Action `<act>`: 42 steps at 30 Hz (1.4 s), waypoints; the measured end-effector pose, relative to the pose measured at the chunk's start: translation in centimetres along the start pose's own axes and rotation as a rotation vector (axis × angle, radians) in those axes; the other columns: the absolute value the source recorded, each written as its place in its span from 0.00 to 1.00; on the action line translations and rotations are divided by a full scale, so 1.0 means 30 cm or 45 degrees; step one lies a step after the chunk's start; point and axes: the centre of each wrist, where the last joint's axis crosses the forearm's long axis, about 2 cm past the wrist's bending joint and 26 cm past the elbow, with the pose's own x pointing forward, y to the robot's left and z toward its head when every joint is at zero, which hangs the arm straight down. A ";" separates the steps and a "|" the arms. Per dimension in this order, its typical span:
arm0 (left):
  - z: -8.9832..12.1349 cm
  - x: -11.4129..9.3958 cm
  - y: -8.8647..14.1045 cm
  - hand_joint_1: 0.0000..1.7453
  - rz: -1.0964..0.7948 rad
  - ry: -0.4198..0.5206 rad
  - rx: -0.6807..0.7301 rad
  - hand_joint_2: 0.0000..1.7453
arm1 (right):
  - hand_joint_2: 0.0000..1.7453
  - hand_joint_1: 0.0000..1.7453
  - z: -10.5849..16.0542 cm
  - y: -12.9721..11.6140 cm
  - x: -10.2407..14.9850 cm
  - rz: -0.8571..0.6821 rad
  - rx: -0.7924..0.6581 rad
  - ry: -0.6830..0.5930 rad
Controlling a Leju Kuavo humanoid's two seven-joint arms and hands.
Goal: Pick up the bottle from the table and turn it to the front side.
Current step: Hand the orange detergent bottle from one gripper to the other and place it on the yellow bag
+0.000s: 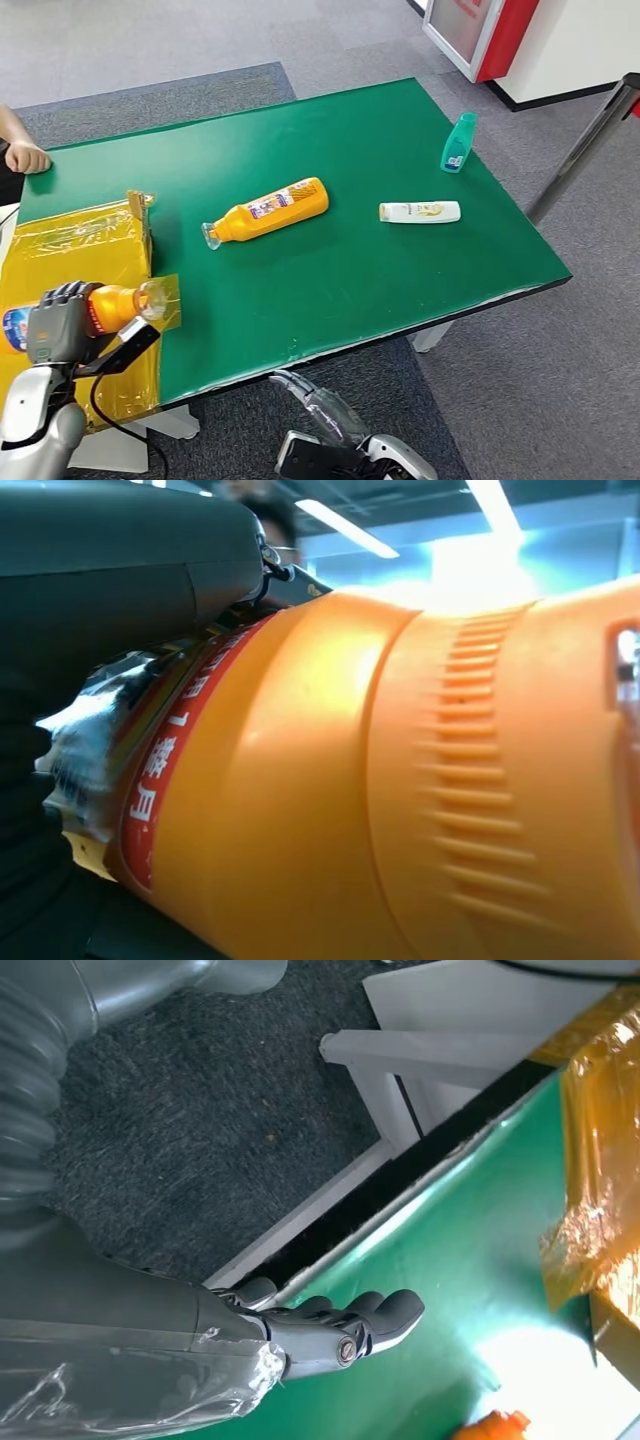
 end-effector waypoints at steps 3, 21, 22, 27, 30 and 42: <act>-0.024 0.060 -0.013 0.99 0.018 -0.041 -0.053 1.00 | 1.00 0.00 -0.004 0.008 -0.007 0.005 0.028 0.005; -0.020 0.263 -0.032 0.00 0.270 0.038 -0.387 0.00 | 1.00 0.00 0.020 0.048 -0.044 -0.018 0.037 0.128; -0.016 0.260 -0.026 0.00 0.298 0.044 -0.375 0.00 | 1.00 0.00 0.025 0.052 -0.044 -0.023 0.033 0.135; 0.017 0.242 -0.006 0.00 0.474 0.037 -0.334 0.00 | 1.00 0.00 0.042 0.067 -0.045 -0.040 0.007 0.156; 0.075 0.211 0.002 0.00 0.871 -0.012 -0.321 0.00 | 1.00 0.00 0.062 0.075 -0.045 -0.059 -0.041 0.168; 0.355 0.092 0.025 0.00 1.440 -0.014 -0.140 0.00 | 1.00 0.00 0.133 0.075 -0.040 -0.106 -0.154 0.175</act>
